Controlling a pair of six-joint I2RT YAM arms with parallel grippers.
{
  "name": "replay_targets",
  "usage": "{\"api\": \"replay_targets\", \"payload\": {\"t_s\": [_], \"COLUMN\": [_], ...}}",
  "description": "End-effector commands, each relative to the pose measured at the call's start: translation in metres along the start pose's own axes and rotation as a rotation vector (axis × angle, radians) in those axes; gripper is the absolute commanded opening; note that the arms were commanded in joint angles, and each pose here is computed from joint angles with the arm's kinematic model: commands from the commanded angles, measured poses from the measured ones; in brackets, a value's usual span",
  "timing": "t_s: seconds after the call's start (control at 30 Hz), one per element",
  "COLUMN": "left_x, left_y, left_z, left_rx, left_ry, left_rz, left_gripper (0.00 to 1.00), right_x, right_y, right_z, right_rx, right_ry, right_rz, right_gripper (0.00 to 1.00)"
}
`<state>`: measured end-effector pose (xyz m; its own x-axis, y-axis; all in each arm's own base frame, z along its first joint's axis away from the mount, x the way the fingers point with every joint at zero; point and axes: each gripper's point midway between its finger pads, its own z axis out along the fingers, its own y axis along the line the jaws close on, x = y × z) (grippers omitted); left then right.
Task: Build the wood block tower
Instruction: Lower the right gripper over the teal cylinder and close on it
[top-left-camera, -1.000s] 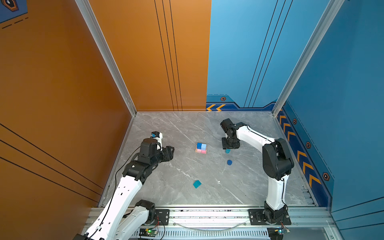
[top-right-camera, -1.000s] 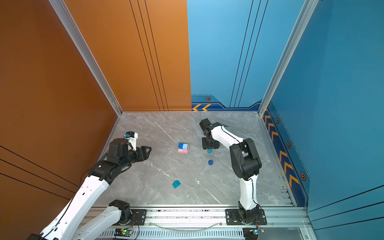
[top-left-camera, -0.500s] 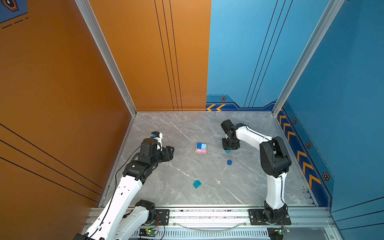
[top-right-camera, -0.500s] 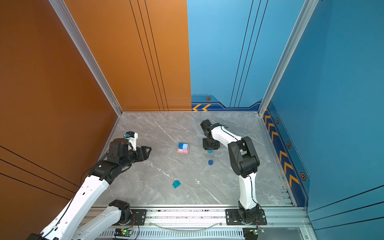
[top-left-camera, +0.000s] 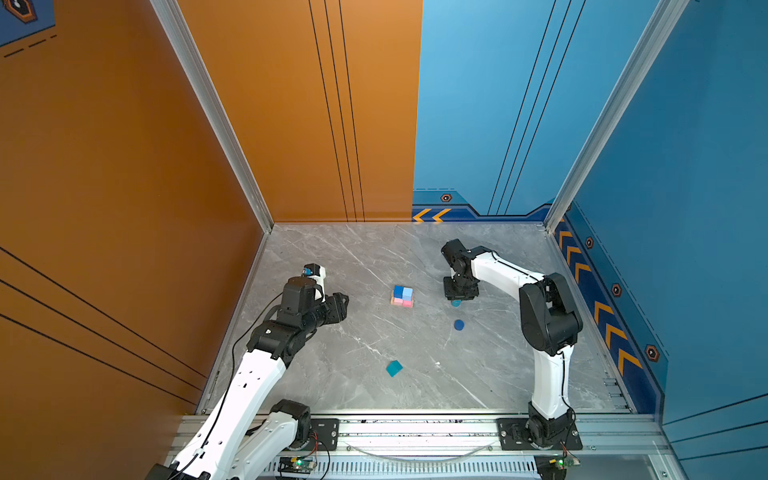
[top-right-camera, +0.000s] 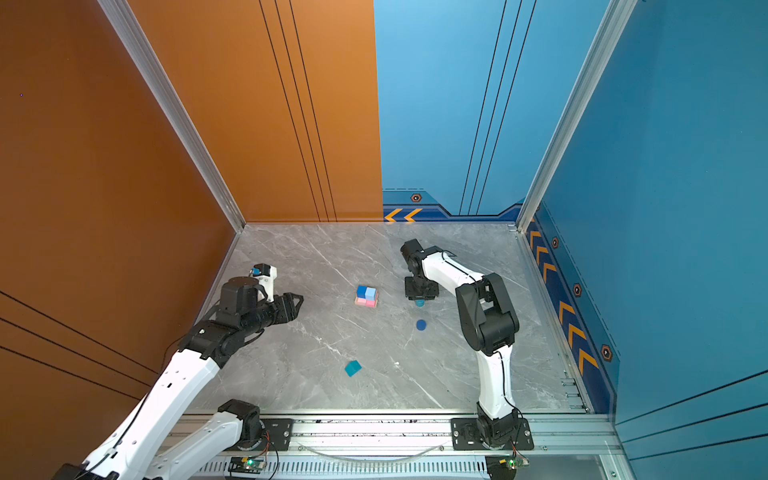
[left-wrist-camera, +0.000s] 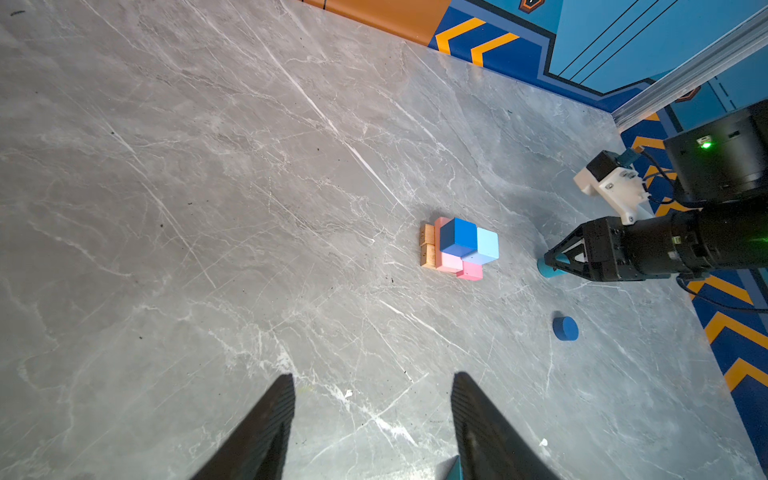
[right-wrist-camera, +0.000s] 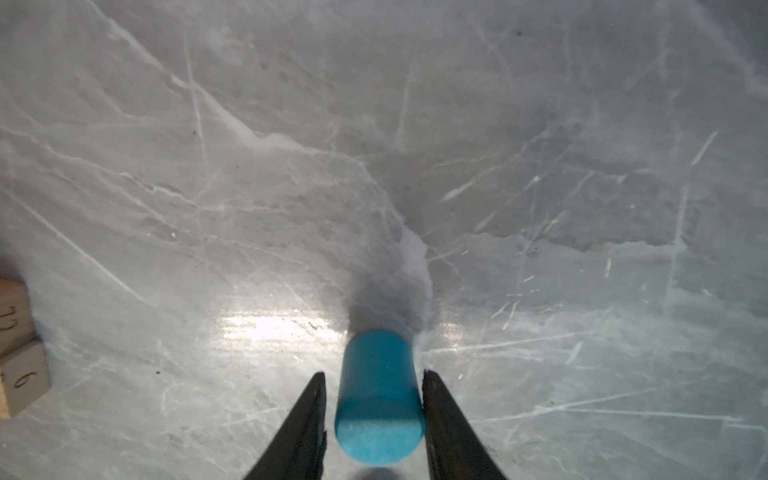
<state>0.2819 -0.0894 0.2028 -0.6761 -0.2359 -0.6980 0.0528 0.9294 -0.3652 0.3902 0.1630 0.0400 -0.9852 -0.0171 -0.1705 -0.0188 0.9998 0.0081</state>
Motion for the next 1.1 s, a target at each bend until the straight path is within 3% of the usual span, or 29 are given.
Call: {"api": "replay_targets", "payload": {"t_s": [0.0, 1.07], "left_x": [0.003, 0.004], "left_y": [0.004, 0.004], "left_z": [0.003, 0.008], "left_rx": [-0.009, 0.002], "left_ry": [0.011, 0.026], "left_rz": [-0.003, -0.022], "left_gripper": [0.62, 0.62], "right_x": [0.005, 0.013], "right_y": [0.004, -0.002], "right_z": [0.005, 0.016], "right_rx": [-0.004, 0.039], "right_ry": [0.018, 0.063], "right_rz": [0.006, -0.006], "right_gripper": [0.41, 0.40]}}
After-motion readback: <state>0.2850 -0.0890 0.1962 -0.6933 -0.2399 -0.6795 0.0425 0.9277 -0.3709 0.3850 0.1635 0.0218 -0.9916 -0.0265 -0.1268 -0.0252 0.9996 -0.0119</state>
